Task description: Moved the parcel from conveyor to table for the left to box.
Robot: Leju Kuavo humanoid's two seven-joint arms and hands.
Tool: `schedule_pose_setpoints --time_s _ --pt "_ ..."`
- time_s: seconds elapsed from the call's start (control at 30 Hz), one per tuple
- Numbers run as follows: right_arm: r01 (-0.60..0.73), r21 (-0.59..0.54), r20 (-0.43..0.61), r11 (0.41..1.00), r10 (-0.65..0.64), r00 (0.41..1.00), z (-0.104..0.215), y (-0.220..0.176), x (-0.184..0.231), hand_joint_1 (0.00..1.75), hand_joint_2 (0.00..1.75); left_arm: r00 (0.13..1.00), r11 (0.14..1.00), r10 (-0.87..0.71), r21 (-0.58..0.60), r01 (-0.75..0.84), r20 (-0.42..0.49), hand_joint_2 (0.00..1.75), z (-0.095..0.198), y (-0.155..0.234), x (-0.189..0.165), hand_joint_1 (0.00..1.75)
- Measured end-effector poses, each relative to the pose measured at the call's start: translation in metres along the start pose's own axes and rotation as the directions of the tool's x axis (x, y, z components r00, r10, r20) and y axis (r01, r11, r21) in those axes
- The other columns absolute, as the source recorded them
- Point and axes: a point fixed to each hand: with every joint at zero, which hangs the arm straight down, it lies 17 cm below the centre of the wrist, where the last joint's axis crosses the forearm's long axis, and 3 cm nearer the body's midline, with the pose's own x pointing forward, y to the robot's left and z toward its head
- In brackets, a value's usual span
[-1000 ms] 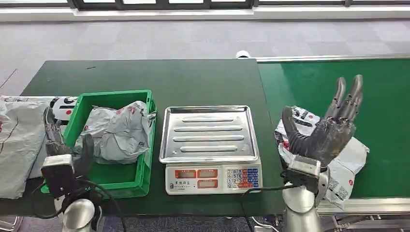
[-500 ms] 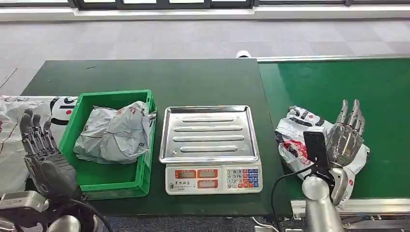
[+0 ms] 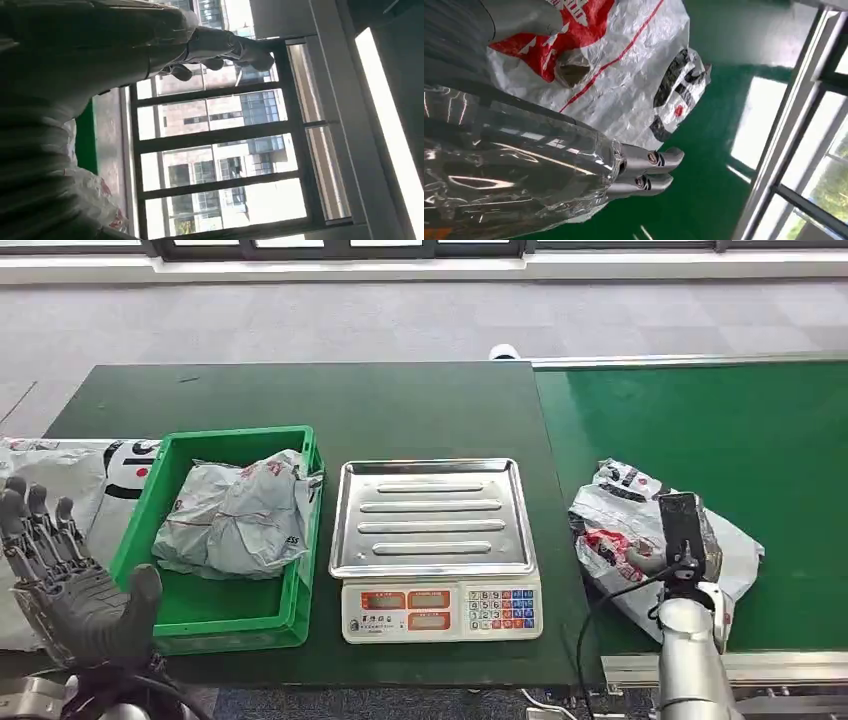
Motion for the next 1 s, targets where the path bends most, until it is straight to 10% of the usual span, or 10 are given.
schedule_pose_setpoints --time_s 0.47,0.87,0.93,1.0 --pt "0.03 0.132 -0.137 0.991 -0.011 0.99 0.001 0.023 -0.033 0.0 1.75 1.0 1.0 -0.007 -0.003 0.007 0.006 1.75 0.0 0.001 0.003 0.0" --pt "-0.127 0.325 -0.313 0.937 0.233 0.92 0.021 0.041 -0.092 0.0 1.75 1.0 1.0 -0.024 0.001 0.024 -0.007 1.75 0.002 0.004 -0.001 0.0" --pt "-0.181 0.343 -0.33 0.922 0.299 0.895 0.023 0.039 -0.097 1.75 1.75 0.999 1.0 -0.031 -0.001 0.031 -0.008 1.75 0.002 0.003 -0.001 0.0" --pt "-0.209 0.354 -0.33 0.912 0.331 0.884 0.023 0.039 -0.096 1.75 1.75 0.999 0.999 -0.033 -0.002 0.033 -0.012 1.75 0.002 0.003 -0.002 0.0"
